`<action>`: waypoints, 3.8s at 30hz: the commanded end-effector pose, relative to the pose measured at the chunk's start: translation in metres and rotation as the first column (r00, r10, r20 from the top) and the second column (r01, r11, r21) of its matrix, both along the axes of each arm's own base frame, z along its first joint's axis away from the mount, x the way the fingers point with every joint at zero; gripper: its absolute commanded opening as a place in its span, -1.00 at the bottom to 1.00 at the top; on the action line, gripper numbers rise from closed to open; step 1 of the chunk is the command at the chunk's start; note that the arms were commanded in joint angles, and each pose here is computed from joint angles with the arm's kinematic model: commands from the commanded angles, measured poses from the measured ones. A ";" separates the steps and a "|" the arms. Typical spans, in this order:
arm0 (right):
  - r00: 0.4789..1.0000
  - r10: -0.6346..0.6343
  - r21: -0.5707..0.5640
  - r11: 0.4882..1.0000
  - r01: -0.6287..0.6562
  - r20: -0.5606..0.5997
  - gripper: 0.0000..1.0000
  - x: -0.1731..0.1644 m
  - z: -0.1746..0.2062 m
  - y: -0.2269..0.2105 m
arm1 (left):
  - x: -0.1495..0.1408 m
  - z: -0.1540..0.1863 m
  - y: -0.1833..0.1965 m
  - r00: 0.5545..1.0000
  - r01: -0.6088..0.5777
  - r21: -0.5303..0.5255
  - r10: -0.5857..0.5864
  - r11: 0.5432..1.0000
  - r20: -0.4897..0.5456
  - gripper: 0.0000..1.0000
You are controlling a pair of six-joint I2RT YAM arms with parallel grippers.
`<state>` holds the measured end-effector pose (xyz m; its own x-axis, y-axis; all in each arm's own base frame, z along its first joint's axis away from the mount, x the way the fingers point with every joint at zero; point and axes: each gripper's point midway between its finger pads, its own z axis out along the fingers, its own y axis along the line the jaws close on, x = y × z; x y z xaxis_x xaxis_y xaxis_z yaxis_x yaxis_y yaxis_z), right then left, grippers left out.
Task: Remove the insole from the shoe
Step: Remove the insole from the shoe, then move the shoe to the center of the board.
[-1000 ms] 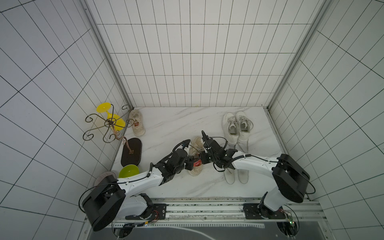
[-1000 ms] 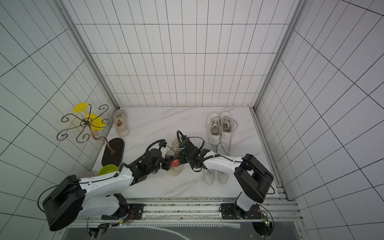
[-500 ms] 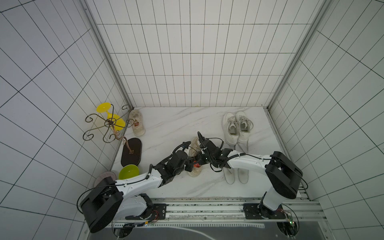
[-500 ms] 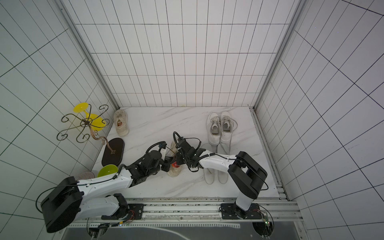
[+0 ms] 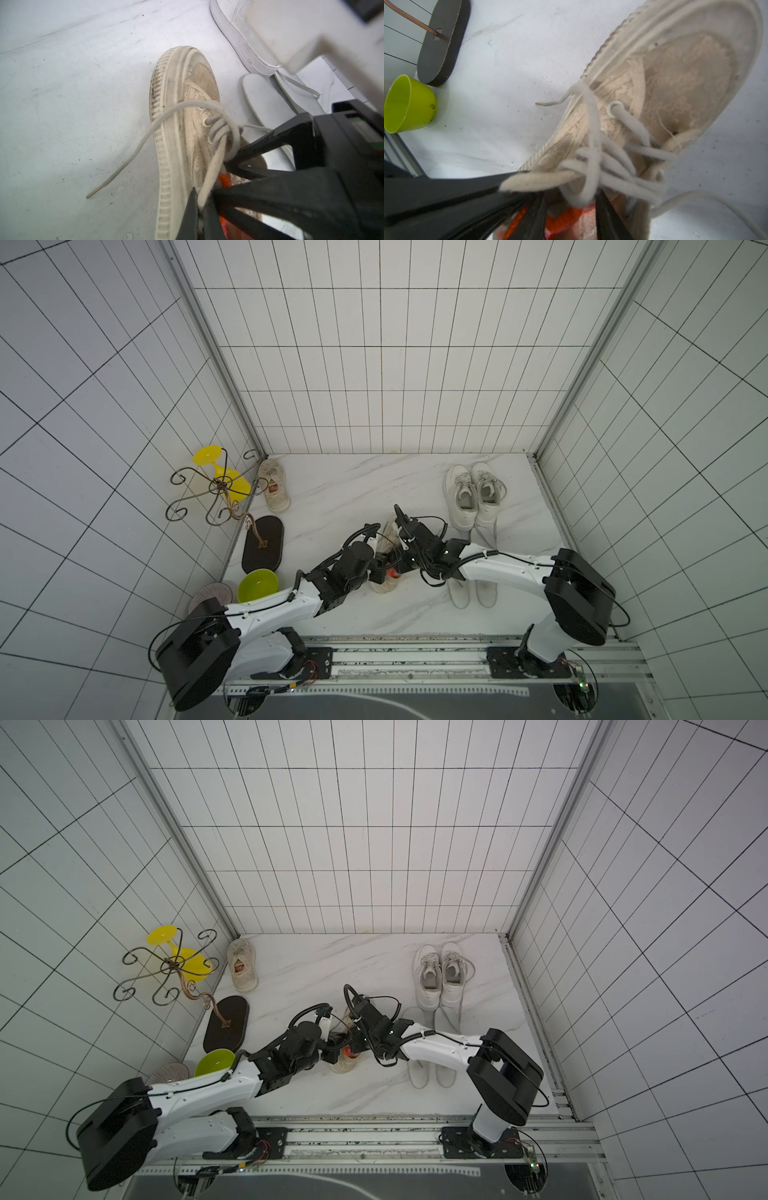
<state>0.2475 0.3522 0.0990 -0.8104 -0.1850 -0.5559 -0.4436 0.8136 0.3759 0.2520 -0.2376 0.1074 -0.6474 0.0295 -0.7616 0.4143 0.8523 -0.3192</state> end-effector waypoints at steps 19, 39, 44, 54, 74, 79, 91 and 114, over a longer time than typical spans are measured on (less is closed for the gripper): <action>0.978 -0.068 -0.077 0.996 0.054 -0.198 -0.08 -0.028 -0.052 0.002 | 0.009 0.043 -0.007 0.990 -0.011 -0.110 0.026 0.994 0.138 -1.00; 0.990 -0.117 -0.178 0.979 0.102 -0.079 -0.90 -0.005 -0.059 -0.009 | 0.010 0.046 -0.002 0.988 -0.033 -0.110 0.049 0.993 0.148 -1.00; 0.989 -0.128 -0.045 0.990 0.132 0.072 -1.00 0.007 -0.001 -0.011 | 0.015 0.038 0.003 0.988 -0.077 -0.073 0.086 0.994 0.129 -1.00; 0.975 -0.073 0.238 0.971 0.021 0.211 -1.00 -0.005 0.077 -0.006 | 0.031 0.008 0.017 0.977 -0.208 0.076 0.203 0.975 0.065 -1.00; 0.943 0.013 0.409 0.899 -0.157 0.333 -1.00 -0.036 0.135 -0.018 | 0.049 -0.028 0.039 0.957 -0.277 0.154 0.286 0.949 -0.042 -1.00; 0.937 0.022 0.420 0.890 -0.177 0.348 -1.00 -0.043 0.139 -0.023 | 0.051 -0.033 0.044 0.952 -0.290 0.170 0.302 0.942 -0.045 -1.00; 0.896 -0.164 0.295 0.955 0.039 0.413 -1.00 -0.028 0.136 -0.094 | 0.067 -0.036 0.053 0.936 -0.327 0.105 0.337 0.939 -0.105 -1.00; 0.788 -0.450 0.210 0.893 0.398 0.421 -1.00 -0.025 0.109 -0.210 | 0.248 -0.002 -0.086 0.952 -0.297 -0.178 0.276 0.938 -0.131 -1.00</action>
